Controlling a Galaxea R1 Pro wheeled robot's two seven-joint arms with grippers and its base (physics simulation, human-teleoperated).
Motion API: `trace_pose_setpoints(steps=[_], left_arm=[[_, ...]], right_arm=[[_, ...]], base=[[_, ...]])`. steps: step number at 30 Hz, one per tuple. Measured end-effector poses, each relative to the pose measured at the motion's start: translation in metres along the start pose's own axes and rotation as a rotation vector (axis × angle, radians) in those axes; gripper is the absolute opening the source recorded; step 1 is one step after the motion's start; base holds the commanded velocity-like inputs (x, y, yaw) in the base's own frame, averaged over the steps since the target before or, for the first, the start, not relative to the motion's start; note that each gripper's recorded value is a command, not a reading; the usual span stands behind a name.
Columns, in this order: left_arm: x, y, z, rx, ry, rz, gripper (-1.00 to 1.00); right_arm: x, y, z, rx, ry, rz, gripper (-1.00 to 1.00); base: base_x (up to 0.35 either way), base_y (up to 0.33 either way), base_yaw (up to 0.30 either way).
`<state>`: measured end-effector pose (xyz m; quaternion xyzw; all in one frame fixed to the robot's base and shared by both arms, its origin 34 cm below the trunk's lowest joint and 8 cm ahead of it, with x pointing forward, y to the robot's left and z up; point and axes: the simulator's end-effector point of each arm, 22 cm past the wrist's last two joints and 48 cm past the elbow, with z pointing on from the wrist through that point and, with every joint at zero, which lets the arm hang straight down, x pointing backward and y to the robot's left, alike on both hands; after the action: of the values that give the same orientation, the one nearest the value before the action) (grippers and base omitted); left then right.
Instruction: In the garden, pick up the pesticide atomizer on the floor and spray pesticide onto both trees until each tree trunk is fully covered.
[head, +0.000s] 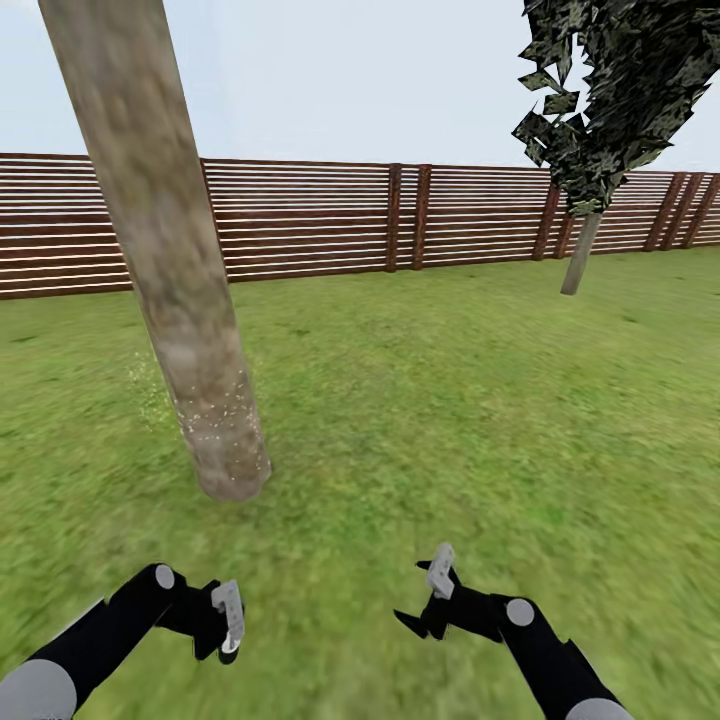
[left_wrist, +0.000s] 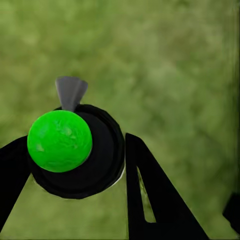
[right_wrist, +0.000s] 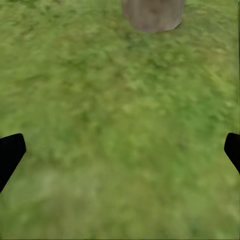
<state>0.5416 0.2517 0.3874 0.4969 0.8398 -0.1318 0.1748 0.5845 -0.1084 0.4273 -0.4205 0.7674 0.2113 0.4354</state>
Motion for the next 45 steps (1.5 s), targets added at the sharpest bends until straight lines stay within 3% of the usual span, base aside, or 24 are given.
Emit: trace_pose_setpoints(steps=[6,7,15,16,19,35,40,42,45], left_arm=[[-0.010,-0.017,0.011,0.034,0.003,0.017,-1.00],[-0.011,-0.020,0.013,0.039,0.006,0.024,-1.00],[-0.031,-0.043,0.029,0.075,-0.002,0.113,-1.00],[-0.053,-0.057,0.038,0.095,-0.032,0.133,-1.00],[-0.085,-0.076,0.050,0.109,-0.045,0.191,-1.00],[-0.102,-0.076,0.050,0.109,-0.080,0.191,-1.00],[-0.122,-0.086,0.052,0.121,-0.128,0.216,-1.00],[-0.130,-0.090,0.052,0.133,-0.166,0.207,-1.00],[-0.127,-0.094,0.054,0.150,-0.174,0.186,-1.00]], right_arm=[[-0.011,0.018,0.014,-0.028,-0.020,0.007,1.00],[-0.014,0.022,0.016,-0.035,-0.024,0.005,-1.00],[-0.033,0.037,0.027,-0.068,-0.047,-0.031,-1.00],[-0.046,0.079,0.043,-0.178,-0.036,-0.141,-1.00],[-0.072,0.106,0.058,-0.214,-0.077,-0.142,-1.00],[-0.076,0.109,0.060,-0.218,-0.084,-0.141,-1.00],[-0.077,0.109,0.060,-0.218,-0.086,-0.141,-1.00],[-0.077,0.110,0.060,-0.218,-0.087,-0.141,-1.00],[-0.082,0.114,0.063,-0.222,-0.095,-0.139,-1.00]], base=[[0.000,0.000,0.000],[0.000,0.000,0.000],[0.000,0.000,0.000],[0.000,0.000,0.000],[0.000,0.000,0.000],[0.000,0.000,0.000],[0.000,0.000,0.000],[0.000,0.000,0.000],[0.000,0.000,0.000]])
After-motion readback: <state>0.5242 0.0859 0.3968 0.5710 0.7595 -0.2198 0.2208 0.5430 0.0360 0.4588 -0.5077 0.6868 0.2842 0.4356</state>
